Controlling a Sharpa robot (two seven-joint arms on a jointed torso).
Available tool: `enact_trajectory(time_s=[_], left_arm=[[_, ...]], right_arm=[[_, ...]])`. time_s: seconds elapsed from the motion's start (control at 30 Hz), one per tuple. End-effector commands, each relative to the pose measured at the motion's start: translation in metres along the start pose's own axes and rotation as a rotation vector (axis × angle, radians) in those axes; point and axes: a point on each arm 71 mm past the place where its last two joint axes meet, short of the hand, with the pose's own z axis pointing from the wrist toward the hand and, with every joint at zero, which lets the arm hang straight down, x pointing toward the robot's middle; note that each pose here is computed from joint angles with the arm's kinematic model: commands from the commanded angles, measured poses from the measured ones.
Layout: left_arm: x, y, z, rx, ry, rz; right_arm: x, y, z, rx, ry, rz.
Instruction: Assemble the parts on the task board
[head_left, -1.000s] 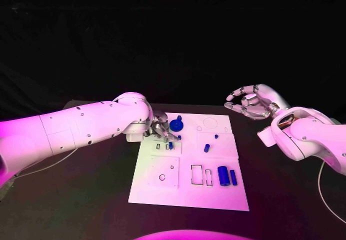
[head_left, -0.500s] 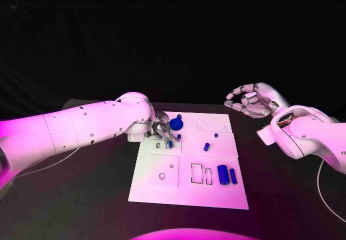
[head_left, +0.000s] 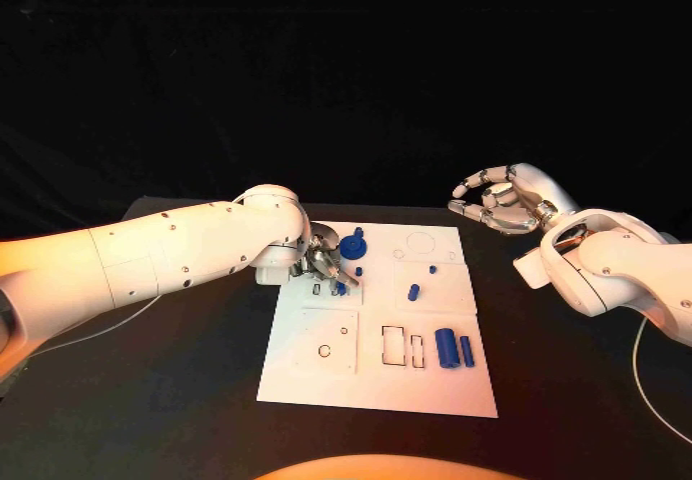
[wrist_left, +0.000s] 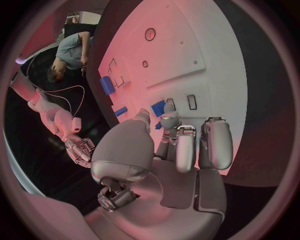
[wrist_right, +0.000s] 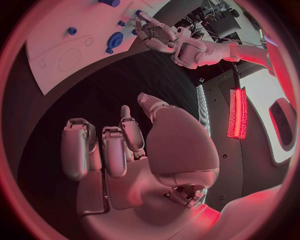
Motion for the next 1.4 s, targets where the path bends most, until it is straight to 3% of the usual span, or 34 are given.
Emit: enact_trajectory(time_s=[0.03, 0.97, 1.4], left_arm=[[0.0023, -0.0017, 0.0002, 0.007, 0.028, 0.004], [0.0032, -0.0021, 0.0, 0.023, 0.041, -0.031], [0.0022, 0.0069, -0.0063, 0.061, 0.027, -0.197]], right_arm=[[0.0005, 0.0004, 0.0003, -0.002, 0.003, -0.003], [0.0005, -0.0015, 0.0011, 0.006, 0.005, -0.007], [0.0003, -0.004, 0.0013, 0.017, 0.012, -0.008]])
